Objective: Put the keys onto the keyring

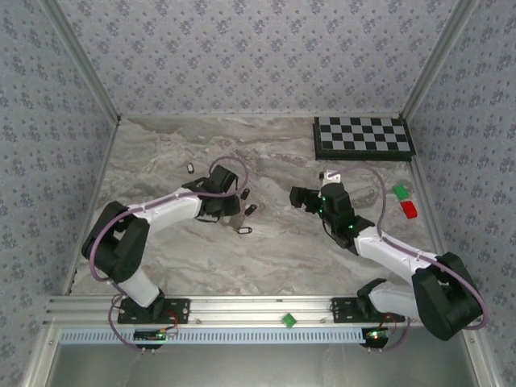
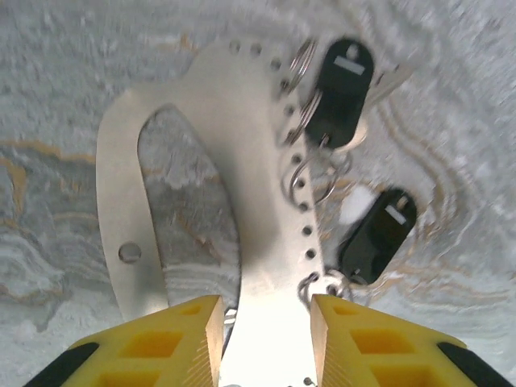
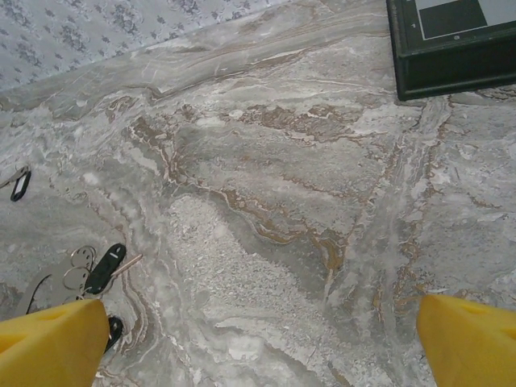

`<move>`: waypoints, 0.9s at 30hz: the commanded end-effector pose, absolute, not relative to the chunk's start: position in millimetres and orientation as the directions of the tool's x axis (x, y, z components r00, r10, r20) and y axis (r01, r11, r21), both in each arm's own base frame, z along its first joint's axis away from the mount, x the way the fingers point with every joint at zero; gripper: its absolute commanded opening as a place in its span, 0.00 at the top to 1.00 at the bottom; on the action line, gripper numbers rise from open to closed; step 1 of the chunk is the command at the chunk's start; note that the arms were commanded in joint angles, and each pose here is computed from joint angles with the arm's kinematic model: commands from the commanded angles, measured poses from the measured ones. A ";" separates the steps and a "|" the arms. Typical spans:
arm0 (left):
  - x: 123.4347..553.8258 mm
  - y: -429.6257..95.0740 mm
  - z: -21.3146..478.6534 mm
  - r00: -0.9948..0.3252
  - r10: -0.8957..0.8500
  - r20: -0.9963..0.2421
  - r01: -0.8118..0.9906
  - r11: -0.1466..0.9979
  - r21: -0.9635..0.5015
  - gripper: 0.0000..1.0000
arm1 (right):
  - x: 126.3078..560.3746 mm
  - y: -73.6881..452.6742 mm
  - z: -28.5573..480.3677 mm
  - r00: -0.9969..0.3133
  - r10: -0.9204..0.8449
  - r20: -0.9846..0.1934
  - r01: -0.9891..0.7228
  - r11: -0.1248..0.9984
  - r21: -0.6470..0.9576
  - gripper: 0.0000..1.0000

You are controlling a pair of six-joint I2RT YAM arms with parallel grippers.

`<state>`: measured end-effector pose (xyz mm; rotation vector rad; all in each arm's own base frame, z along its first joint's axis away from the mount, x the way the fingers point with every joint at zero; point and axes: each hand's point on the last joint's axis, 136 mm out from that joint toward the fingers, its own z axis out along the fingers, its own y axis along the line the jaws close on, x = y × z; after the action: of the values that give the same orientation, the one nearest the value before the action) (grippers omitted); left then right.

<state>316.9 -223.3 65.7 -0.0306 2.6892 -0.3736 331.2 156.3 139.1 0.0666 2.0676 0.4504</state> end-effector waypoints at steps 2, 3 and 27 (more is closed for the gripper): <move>339.9 -234.1 80.7 -0.896 -0.052 -0.441 0.066 0.967 -0.247 0.66 | 336.3 157.9 155.8 -0.480 0.219 -0.849 -0.143 0.936 0.322 0.00; 344.3 -235.0 78.9 -0.896 -0.041 -0.443 0.071 0.970 -0.233 0.66 | 336.2 158.0 156.8 -0.478 0.220 -0.850 -0.144 0.935 0.323 0.01; 376.1 -235.9 37.5 -0.915 0.027 -0.402 0.110 0.977 -0.185 0.73 | 334.1 162.1 158.7 -0.481 0.218 -0.849 -0.159 0.931 0.329 0.01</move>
<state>366.2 -228.9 34.1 0.0722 2.7337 -0.2691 330.2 159.1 145.8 0.0504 2.0511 0.4494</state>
